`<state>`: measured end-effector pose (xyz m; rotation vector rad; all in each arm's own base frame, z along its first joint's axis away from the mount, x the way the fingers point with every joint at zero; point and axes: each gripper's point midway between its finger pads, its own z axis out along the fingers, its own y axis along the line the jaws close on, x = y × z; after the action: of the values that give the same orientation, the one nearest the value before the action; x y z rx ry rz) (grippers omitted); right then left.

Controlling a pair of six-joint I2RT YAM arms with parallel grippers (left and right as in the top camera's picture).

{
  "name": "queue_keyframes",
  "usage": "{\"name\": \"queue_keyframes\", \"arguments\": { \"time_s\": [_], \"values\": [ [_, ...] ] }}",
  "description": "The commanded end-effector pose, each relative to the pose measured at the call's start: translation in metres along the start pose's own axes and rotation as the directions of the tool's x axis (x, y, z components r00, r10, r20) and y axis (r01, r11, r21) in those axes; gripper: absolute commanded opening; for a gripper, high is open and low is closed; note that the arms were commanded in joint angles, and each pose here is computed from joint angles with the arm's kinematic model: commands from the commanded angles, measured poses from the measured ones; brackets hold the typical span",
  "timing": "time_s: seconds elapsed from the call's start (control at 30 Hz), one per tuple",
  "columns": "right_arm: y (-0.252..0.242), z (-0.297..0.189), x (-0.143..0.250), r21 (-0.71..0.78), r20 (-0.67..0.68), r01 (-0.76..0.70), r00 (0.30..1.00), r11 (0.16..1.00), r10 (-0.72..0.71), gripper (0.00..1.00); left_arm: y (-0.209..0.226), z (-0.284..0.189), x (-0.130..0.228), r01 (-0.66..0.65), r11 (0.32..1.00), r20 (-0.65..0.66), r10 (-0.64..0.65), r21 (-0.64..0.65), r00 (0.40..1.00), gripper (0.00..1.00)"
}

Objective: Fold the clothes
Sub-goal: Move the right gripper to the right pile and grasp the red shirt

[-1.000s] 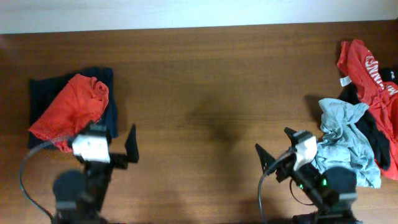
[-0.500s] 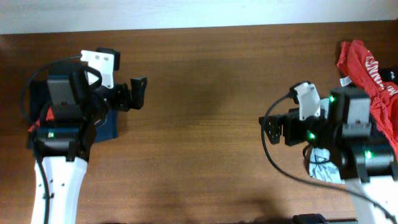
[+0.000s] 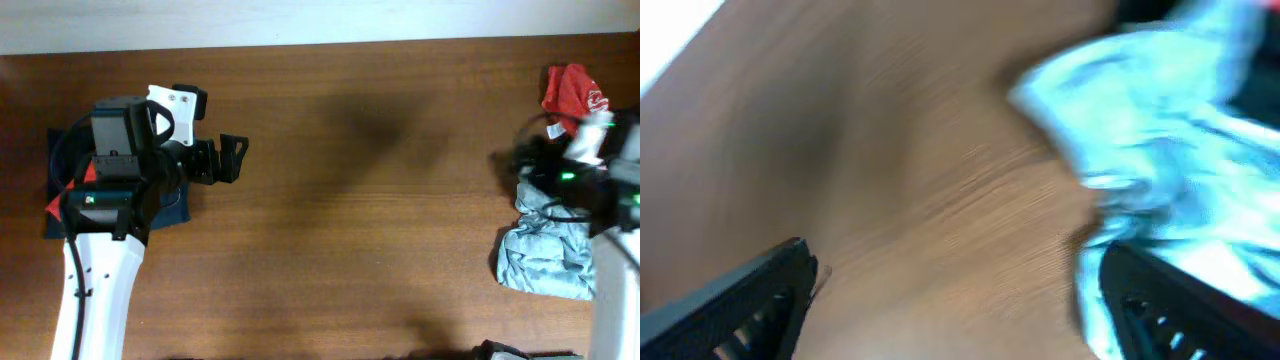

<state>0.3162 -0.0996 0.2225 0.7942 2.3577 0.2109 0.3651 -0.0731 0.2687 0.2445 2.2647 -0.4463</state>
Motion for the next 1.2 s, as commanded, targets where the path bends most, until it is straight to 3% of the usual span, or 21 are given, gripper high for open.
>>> {"name": "queue_keyframes", "arguments": {
  "time_s": [0.0,0.23,0.57,1.0,1.03,1.17],
  "values": [
    [-0.062,0.01,-0.024,0.133,0.049,-0.212,0.977,0.968,0.207,0.91,-0.006,-0.005,-0.009,-0.01,1.0,0.028,0.01,0.019,1.0,0.99],
    [-0.128,0.045,-0.047,0.161,-0.002,-0.382,0.922,0.91,0.387,0.86,-0.006,-0.005,-0.009,-0.01,1.0,0.026,0.009,0.019,1.0,0.99],
    [-0.197,0.068,-0.094,0.268,0.01,-0.448,0.887,0.853,0.462,0.86,-0.006,-0.005,-0.008,-0.009,1.0,0.024,0.008,0.019,1.0,0.99],
    [-0.283,0.095,-0.068,0.426,0.034,-0.526,0.822,0.736,0.568,0.87,0.002,-0.004,-0.011,-0.011,1.0,0.031,0.012,-0.027,0.999,0.99],
    [-0.284,0.097,-0.068,0.425,0.034,-0.526,0.822,0.736,0.568,0.86,0.004,-0.004,-0.011,-0.011,0.999,0.031,0.012,-0.034,0.999,0.99],
    [-0.286,0.099,-0.068,0.432,0.037,-0.525,0.823,0.733,0.567,0.64,0.005,-0.004,-0.011,-0.011,0.999,0.033,0.012,-0.042,0.999,0.99]
  ]
}}
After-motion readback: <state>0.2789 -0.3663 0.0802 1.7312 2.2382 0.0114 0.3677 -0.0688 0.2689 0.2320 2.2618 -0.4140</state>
